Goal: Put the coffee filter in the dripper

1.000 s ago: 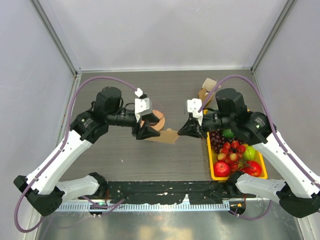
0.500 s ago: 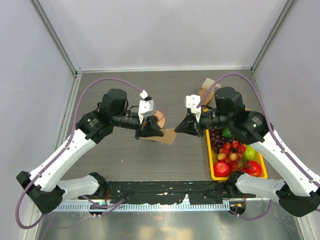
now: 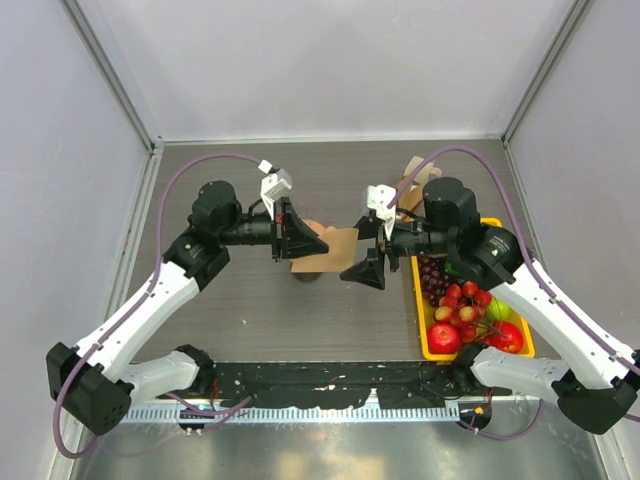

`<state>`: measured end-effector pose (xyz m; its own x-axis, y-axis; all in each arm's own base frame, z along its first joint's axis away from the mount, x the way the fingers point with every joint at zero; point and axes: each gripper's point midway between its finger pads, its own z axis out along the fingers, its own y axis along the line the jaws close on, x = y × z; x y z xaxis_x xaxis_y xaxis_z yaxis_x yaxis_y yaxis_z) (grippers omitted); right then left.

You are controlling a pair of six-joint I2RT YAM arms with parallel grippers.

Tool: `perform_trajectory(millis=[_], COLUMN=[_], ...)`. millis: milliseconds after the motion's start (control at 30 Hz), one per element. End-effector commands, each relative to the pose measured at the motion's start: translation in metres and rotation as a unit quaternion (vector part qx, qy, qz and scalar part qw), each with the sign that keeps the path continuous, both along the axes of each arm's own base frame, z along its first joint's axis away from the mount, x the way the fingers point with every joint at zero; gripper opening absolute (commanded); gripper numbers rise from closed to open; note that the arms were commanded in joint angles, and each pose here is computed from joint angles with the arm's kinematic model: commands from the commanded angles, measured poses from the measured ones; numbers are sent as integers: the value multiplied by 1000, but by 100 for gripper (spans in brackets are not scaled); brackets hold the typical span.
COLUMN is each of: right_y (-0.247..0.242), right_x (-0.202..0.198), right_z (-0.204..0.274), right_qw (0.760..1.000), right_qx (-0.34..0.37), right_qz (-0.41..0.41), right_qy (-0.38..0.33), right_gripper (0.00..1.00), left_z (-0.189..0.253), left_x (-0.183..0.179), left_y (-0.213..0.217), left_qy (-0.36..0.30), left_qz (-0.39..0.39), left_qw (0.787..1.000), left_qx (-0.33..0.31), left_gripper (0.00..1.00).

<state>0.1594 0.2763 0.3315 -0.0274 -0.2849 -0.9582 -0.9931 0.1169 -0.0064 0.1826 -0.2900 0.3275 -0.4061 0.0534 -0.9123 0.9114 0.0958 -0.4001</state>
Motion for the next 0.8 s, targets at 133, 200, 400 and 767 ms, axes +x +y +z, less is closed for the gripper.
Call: perform_trajectory(millis=[133,200,400,767], right_y=[19,19,26,28], right_x=[15,16,4,-1], right_z=[30,36,37,36], right_qw=[998,997,995,994], right_qx=[65,73,95,91], right_qz=[0,-1,38,60], right_qy=[-15,-17,13,19], right_gripper=[90,91,69,5], left_z=[57,58,58,29], left_x=[-12,-18,-21,-24], left_y=[10,12,14,16], left_qy=[-11,-19,-15,-6], left_qz=[-27,-35,-34,-33], left_qw=[988,988,986,993], left_qx=[-149,-149,-161,-114], left_gripper=[0,0,0,25])
